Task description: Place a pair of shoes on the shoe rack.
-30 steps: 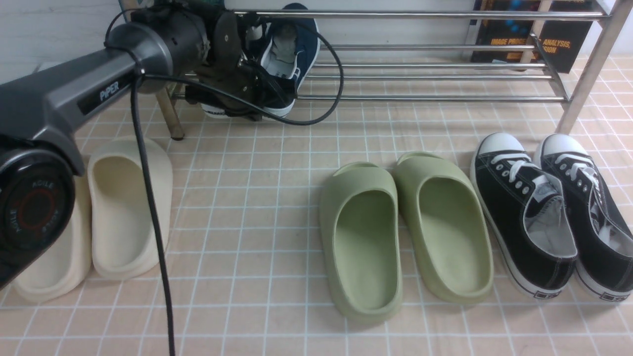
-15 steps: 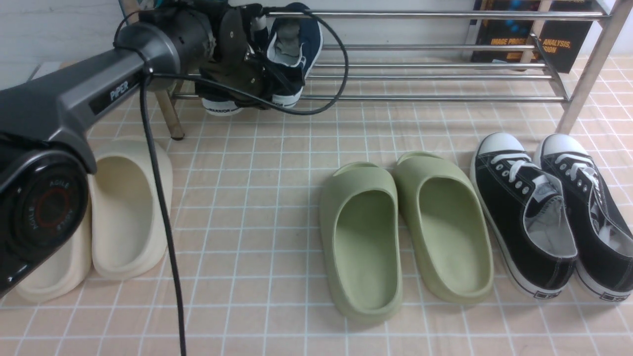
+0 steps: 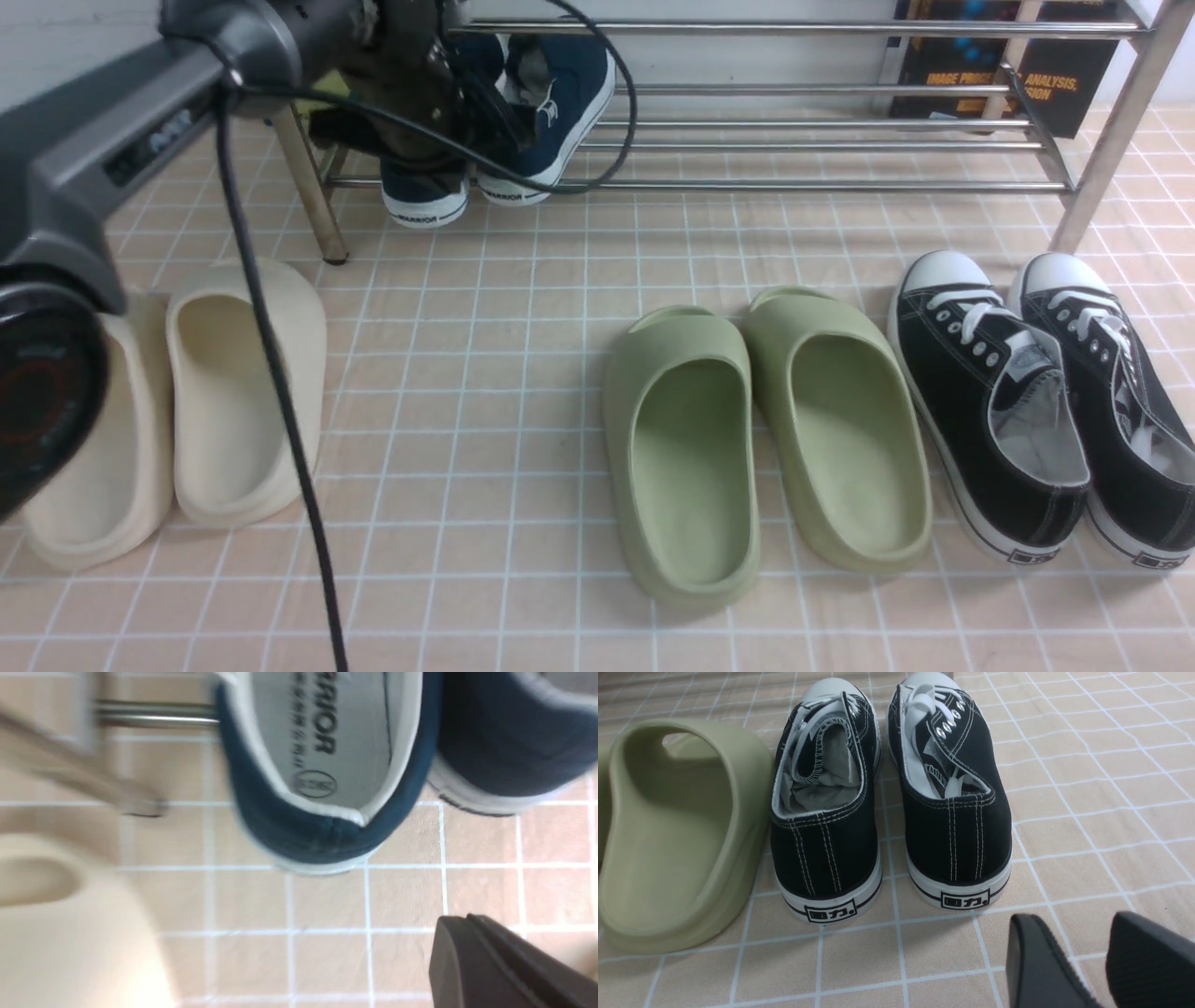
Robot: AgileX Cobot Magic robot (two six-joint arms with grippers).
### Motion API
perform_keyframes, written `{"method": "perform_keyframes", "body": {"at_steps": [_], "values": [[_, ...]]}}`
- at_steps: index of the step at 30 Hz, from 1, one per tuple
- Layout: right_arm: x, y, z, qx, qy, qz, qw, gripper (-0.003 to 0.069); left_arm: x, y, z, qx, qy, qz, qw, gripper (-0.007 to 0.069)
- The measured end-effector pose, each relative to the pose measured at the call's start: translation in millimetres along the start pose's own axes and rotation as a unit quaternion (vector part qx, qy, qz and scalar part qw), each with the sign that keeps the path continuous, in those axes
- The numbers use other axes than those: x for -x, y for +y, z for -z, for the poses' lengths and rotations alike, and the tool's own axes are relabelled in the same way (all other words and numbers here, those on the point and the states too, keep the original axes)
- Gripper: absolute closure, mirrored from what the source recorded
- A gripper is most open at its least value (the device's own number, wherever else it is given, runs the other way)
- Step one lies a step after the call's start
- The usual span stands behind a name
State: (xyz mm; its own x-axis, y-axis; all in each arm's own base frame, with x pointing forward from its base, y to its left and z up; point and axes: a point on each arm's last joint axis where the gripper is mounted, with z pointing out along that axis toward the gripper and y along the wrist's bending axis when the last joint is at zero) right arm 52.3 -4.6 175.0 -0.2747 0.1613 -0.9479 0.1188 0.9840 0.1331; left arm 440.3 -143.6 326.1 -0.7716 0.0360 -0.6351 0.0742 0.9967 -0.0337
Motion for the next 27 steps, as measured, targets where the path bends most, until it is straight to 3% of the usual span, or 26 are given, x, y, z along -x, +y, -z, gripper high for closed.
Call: {"method": "perform_keyframes", "body": {"at_steps": [2,7,8,12,18,20,27], "values": [[0.0,0.0,0.0,0.0,0.0,0.0,1.0,0.0419,6.5,3.7,29.9,0.001,-0.022,-0.008,1.0,0.0601],[0.0,0.0,0.0,0.0,0.0,0.0,1.0,0.0419,8.6,16.2,188.2,-0.01,-0.144,-0.055,0.988,0.0592],[0.0,0.0,0.0,0.0,0.0,0.0,1.0,0.0419,8.1,16.2,187.3,-0.009,-0.142,-0.057,0.988,0.0592],[0.0,0.0,0.0,0.0,0.0,0.0,1.0,0.0419,-35.2,37.6,263.3,-0.021,-0.182,-0.061,0.981,0.0587],[0.0,0.0,0.0,0.0,0.0,0.0,1.0,0.0419,-107.6,61.5,287.3,-0.029,-0.208,-0.068,0.975,0.0585],[0.0,0.0,0.0,0.0,0.0,0.0,1.0,0.0419,-153.9,74.2,293.6,-0.043,-0.243,-0.061,0.967,0.0584],[0.0,0.0,0.0,0.0,0.0,0.0,1.0,0.0419,-228.4,97.7,306.8,-0.061,-0.296,-0.021,0.953,0.0589]]}}
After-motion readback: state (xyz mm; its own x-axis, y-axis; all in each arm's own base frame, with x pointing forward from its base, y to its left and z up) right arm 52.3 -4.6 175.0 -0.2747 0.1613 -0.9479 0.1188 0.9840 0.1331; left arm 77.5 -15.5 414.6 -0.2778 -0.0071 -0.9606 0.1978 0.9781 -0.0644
